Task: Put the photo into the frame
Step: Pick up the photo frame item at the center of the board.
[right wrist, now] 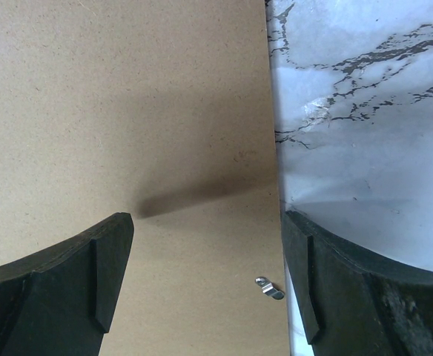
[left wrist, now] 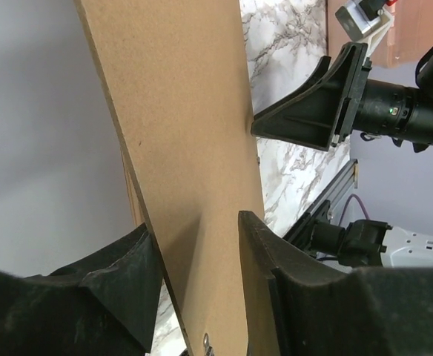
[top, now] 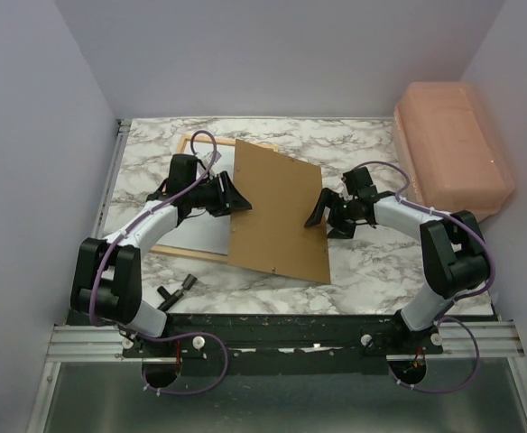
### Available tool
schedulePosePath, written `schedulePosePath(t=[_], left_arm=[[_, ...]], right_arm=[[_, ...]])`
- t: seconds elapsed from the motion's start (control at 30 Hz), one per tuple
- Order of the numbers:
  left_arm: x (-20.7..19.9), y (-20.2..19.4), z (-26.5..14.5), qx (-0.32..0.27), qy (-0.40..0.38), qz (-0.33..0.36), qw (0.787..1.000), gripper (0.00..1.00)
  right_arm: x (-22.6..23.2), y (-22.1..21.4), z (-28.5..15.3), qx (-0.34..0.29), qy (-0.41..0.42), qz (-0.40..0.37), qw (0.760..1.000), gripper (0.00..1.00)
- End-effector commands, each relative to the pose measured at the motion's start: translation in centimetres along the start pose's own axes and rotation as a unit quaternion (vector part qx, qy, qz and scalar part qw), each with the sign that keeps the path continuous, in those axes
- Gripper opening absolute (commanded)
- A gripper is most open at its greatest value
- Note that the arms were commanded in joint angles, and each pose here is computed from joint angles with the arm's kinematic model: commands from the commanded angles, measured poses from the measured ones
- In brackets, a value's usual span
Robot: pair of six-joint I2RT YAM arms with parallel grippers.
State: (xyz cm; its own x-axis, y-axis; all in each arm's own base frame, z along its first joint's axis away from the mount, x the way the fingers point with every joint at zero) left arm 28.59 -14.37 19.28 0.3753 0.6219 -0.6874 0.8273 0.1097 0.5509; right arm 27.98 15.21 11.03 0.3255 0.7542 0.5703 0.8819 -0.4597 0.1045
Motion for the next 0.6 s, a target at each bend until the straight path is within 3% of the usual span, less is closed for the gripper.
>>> schedulePosePath(t=[0.0,0.13,0.23,0.57], left_arm=[[-1.0,0.3,0.3,0.012,-0.028,0.014,0.999,0.40],[-1.2,0.5,0.5,0.014,-0.035,0.013,0.999,0.21],[-1.3,0.7,0.3,0.010,-0.032,0.013,0.999,0.00],[-4.2,2.6,-2.6,-0.040,-0.054,0.026,0.997,0.00]], right_arm=[[-2.1,-2.1,1.0,0.051,-0.037,0.010,0.998,0.89],[-2.1,-2.2,0.9,0.050,-0.037,0.009,0.998,0.89],[-1.9,-2.1,0.7,0.046,-0.035,0.006,0.998,0.89],[-0.1,-1.2,-1.4,0.006,-0.006,-0.016,1.000,0.96]])
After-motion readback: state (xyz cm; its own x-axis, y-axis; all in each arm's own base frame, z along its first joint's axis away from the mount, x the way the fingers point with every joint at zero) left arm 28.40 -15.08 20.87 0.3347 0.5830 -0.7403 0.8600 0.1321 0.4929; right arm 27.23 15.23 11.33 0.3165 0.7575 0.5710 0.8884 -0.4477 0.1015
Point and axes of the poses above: each gripper's point midway between its finger pads, its own z axis out along the fingers, its own x axis along the line the jaws close on, y = z × x, the point moved 9 cm from there along -z, back along the fingers, and after that the axes turned 12 degrees about z, right-handed, at the moved point
